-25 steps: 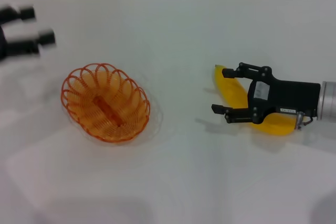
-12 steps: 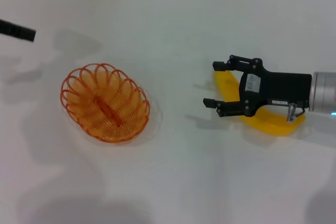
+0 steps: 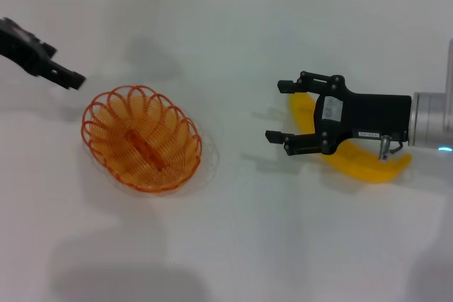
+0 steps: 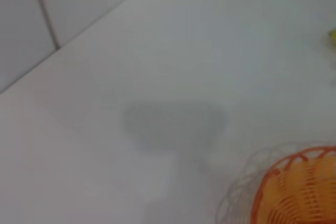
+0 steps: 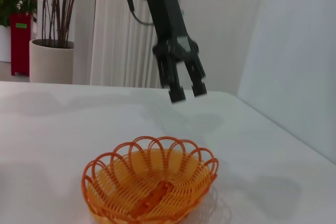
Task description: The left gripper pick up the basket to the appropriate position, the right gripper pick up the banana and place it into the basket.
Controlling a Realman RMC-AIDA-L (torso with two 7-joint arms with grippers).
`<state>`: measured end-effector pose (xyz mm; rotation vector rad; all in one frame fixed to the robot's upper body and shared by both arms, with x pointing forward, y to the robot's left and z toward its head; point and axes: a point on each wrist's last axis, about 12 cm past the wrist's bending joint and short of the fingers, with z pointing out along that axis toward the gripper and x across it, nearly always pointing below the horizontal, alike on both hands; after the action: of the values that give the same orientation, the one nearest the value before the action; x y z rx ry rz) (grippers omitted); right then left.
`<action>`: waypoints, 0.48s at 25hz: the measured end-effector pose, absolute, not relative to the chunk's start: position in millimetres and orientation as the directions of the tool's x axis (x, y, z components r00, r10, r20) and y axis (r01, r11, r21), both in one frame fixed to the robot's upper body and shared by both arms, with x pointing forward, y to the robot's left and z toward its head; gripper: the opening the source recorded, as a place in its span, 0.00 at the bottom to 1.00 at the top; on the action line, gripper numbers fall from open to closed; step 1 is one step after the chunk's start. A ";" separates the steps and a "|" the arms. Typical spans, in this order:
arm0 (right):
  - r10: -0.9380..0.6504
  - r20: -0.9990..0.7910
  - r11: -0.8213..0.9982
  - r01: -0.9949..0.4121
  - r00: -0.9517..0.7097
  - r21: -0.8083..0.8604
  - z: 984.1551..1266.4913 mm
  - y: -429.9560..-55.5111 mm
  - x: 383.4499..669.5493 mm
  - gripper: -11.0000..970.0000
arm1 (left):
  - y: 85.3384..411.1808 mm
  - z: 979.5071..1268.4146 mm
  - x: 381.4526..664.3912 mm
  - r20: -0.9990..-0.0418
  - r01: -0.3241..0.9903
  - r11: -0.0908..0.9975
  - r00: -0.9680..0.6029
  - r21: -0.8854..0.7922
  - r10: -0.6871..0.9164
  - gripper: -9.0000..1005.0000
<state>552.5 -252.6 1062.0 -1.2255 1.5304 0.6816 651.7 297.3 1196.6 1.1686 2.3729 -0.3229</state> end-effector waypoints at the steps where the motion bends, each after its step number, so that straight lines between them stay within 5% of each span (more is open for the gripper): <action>1: -0.358 -0.933 0.321 -0.934 0.036 -0.159 1062.5 -251.8 553.1 0.91 | 291.4 1191.9 652.3 -0.504 0.806 0.592 -0.504 0.018 0.702 0.88; 12: -0.368 -0.930 0.340 -0.928 0.016 -0.150 1058.3 -253.2 552.5 0.91 | 251.5 1151.8 639.3 -0.509 0.920 0.346 -0.212 0.183 0.834 0.88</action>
<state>552.5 -253.2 1058.3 -1.2138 1.5546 0.6697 639.3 251.5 1151.8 1.5256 2.0865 -0.2140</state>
